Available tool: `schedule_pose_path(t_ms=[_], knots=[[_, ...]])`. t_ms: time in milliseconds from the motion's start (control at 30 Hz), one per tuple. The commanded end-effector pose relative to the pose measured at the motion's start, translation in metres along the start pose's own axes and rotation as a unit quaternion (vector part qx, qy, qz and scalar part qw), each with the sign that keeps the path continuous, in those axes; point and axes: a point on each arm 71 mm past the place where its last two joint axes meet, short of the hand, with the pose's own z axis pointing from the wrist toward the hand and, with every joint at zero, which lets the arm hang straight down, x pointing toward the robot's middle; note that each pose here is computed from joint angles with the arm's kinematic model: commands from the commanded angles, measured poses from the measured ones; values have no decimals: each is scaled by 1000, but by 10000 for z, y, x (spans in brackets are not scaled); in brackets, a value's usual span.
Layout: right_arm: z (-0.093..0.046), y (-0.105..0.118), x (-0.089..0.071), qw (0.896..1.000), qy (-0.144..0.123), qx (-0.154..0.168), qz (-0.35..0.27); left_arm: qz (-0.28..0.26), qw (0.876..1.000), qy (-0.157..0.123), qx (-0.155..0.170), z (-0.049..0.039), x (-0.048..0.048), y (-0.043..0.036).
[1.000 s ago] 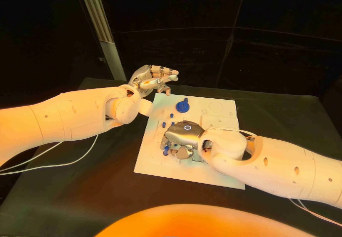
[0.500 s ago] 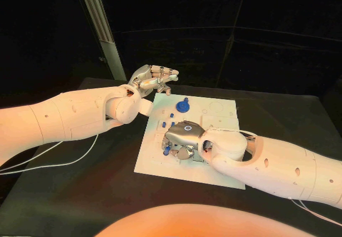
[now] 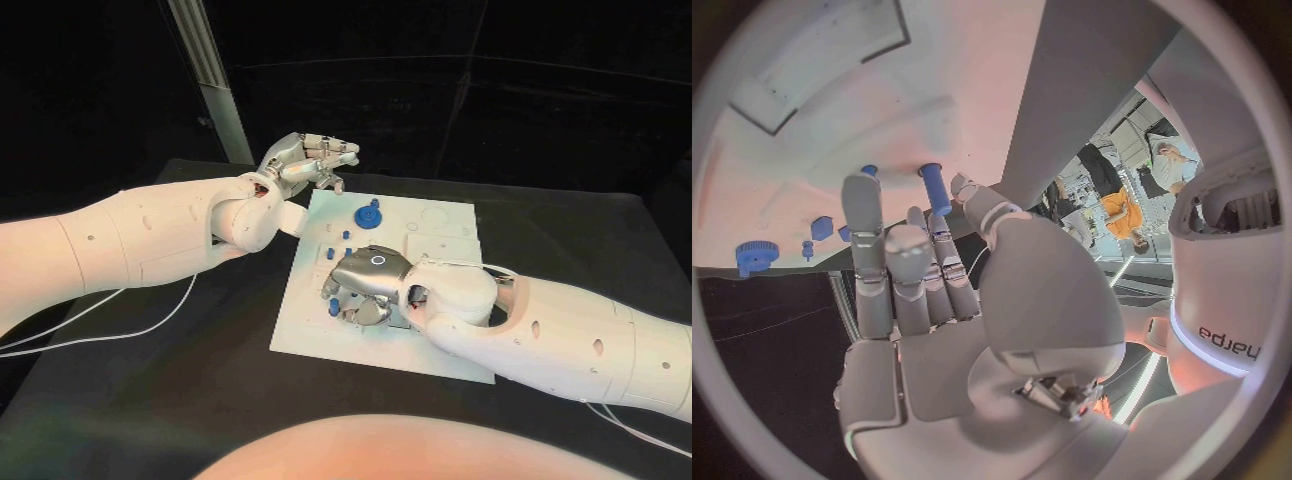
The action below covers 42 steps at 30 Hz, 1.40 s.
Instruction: Assemble the parts on the task board
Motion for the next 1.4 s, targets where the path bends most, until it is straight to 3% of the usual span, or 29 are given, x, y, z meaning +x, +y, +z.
schedule_pose_path(t_ms=[33, 200, 300, 400, 533, 767, 933, 1167, 1400], knots=[[-38, 2, -53, 999, -34, -13, 9, -4, 1000, 5, 1, 3, 3, -13], [-199, -75, -111, 996, -80, -14, 30, -3, 1000, 3, 1, -5, -14, -14], [-371, -163, -146, 993, -107, -5, 51, -3, 1000, 2, 1, -9, -27, -15], [-578, -282, -174, 988, -124, 18, 89, -3, 1000, 1, 1, -13, -36, -14], [-892, -503, -198, 975, -134, 76, 161, -3, 1000, 1, 0, -17, -44, -13], [-1396, -876, -118, 948, -102, 197, 228, -2, 1000, 0, -1, -29, -63, -11], [-1608, -1030, -55, 934, -79, 262, 229, -3, 1000, 1, 0, -33, -62, -9], [-1743, -1115, 25, 923, -49, 325, 202, -3, 1000, 2, -3, -40, -70, 2], [-1734, -1130, 133, 917, -19, 349, 192, -4, 1000, 3, -5, -49, -72, 9]])
